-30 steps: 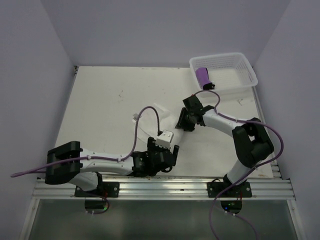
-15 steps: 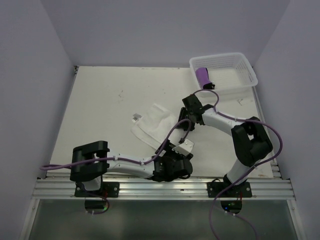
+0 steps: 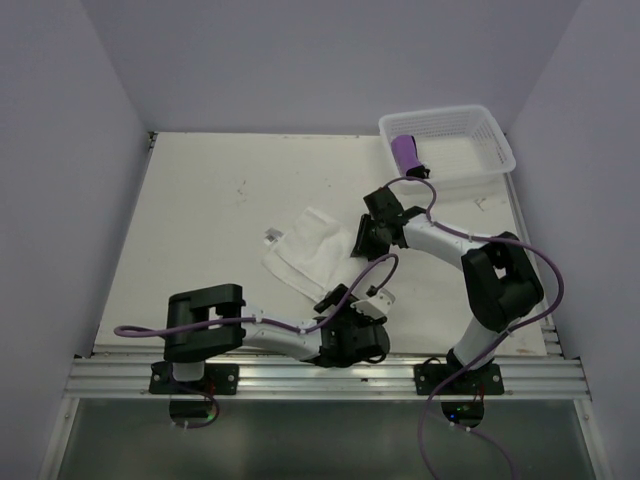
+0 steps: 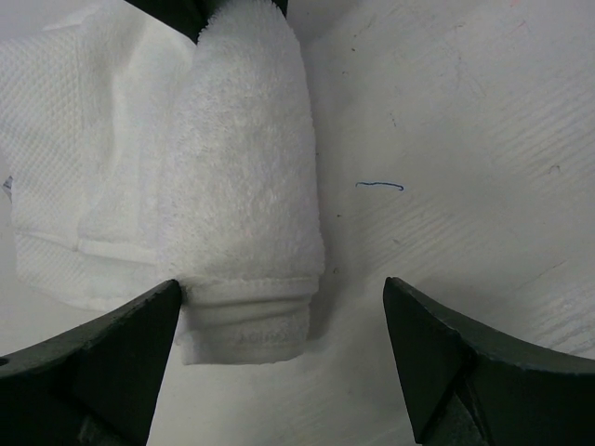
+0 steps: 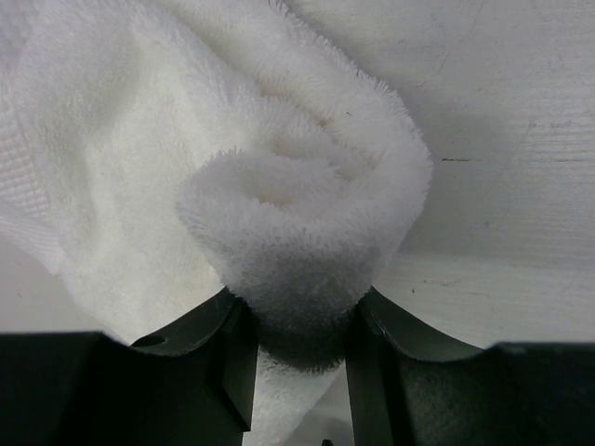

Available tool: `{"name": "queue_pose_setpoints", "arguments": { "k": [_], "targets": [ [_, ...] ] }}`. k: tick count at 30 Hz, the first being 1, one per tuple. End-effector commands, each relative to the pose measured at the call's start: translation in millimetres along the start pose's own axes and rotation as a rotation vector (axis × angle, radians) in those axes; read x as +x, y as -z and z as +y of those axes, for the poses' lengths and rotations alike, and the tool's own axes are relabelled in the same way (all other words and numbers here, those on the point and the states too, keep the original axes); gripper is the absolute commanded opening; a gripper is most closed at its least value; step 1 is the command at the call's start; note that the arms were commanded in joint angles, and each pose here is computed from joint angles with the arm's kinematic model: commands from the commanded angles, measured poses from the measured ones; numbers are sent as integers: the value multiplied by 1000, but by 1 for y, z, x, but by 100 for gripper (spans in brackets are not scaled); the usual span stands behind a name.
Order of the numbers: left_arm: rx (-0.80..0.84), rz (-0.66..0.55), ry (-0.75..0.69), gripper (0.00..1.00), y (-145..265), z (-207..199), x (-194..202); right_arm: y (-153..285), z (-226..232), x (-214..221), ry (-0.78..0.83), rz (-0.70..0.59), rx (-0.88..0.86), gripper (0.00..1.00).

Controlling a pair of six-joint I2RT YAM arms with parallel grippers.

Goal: Roll the towels
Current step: Roll the towel

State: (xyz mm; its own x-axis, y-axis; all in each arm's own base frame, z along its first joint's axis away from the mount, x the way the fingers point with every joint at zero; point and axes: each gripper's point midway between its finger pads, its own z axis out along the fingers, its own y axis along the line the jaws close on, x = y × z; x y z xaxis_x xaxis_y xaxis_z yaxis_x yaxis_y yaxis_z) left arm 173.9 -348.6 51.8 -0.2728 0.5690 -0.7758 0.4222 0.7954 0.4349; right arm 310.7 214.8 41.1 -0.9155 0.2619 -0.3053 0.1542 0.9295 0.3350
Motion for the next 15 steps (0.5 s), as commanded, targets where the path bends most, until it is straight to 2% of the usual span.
{"name": "queue_pose_setpoints", "arguments": {
  "k": [1, 6, 15],
  "targets": [
    [-16, -41, 58, 91, -7, 2, -9, -2, -25, 12, 38, 61, 94, 0],
    [-19, -25, 55, 83, -14, 0, 1, -1, -27, 16, 41, 72, 95, 0],
    [-13, 36, 71, 80, -26, 4, 31, 0, -27, 17, 49, 82, 96, 0]
  ]
}}
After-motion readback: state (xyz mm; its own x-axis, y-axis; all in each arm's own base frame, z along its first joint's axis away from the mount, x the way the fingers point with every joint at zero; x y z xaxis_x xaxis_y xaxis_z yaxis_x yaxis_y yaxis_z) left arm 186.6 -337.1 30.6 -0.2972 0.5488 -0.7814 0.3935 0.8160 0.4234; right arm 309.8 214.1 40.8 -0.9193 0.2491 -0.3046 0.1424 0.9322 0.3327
